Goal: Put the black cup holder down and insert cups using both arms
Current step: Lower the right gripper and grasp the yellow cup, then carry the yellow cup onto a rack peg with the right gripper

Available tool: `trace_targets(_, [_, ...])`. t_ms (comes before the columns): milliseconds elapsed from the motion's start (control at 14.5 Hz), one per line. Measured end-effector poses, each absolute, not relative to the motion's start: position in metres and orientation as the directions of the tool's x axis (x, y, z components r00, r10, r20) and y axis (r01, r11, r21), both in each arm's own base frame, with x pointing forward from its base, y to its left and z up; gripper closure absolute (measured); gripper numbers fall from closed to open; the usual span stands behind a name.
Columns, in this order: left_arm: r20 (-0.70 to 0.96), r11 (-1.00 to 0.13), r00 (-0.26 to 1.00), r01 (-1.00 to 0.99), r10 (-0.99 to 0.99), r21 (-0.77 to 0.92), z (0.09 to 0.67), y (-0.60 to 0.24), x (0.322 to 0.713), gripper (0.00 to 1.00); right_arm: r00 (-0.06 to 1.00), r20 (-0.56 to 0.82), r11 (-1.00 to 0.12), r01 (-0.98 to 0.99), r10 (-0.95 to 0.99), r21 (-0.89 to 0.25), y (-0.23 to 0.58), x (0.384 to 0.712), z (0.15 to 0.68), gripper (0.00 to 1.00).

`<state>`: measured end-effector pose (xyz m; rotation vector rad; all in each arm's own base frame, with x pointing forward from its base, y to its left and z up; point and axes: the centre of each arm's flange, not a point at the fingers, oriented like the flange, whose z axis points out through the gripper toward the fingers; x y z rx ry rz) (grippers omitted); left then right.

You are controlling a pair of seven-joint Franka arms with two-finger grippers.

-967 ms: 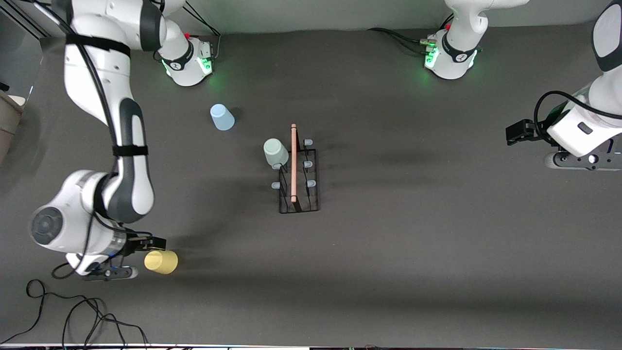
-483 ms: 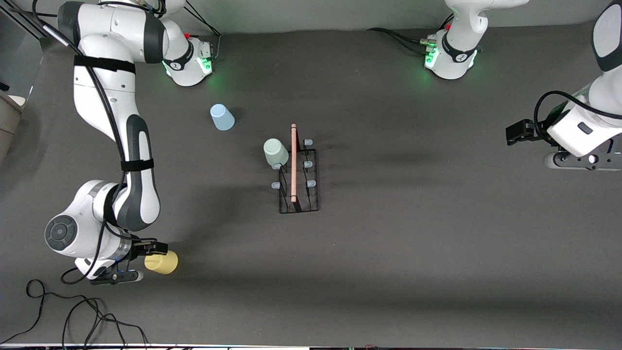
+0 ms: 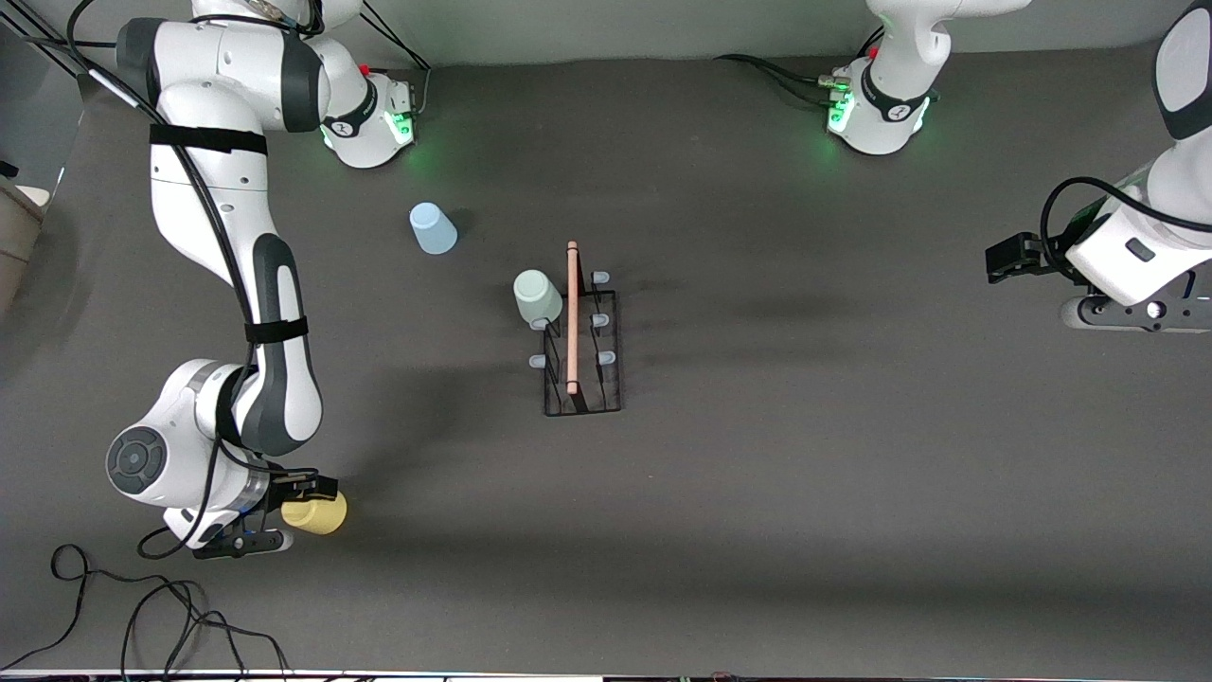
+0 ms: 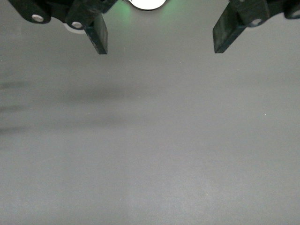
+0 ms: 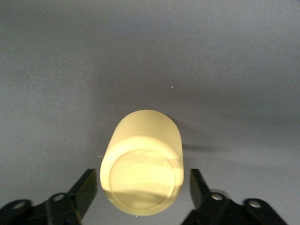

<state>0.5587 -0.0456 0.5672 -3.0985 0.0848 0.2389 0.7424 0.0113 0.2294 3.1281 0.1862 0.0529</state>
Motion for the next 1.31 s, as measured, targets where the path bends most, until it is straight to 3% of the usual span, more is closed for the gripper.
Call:
trace_targets(138, [-0.154,-0.998,0.987,-0.057,-0.052,-0.028,0.567,-0.046,0.559,0.00,0.988,0.048,-0.989,0.148,0.148,0.012,0.014,0.746,0.236,0.35])
trace_targets(414, [-0.154,-0.998,0.987,-0.057,-0.052,-0.028,0.567,-0.046,0.559,0.00,0.983,0.082,-0.986,0.166,0.166,0.007,0.021,0.754,0.264,0.35])
trace_targets(552, [-0.154,-0.998,0.987,-0.057,-0.052,-0.028,0.567,-0.046,0.559,0.00,0.997,0.024,-0.996,0.079,0.078,-0.044,0.023,0.747,0.301,0.35])
trace_targets(760, [-0.154,-0.998,0.987,-0.057,-0.052,-0.028,0.567,-0.046,0.559,0.00,0.991,-0.087,-0.991,-0.106,-0.099,-0.085,0.034,0.721,0.382,0.35])
trace_targets(967, [-0.154,-0.998,0.987,-0.057,-0.052,-0.028,0.567,-0.046,0.559,0.00,0.954,-0.151,-0.963,-0.268,-0.258,-0.044,0.083,0.686,0.446,0.35])
trace_targets(1312, [-0.155,-0.998,0.987,-0.057,-0.052,-0.028,0.567,-0.046,0.559,0.00,0.832,-0.179,-0.849,-0.526,-0.526,0.049,0.201,0.622,0.467,0.35])
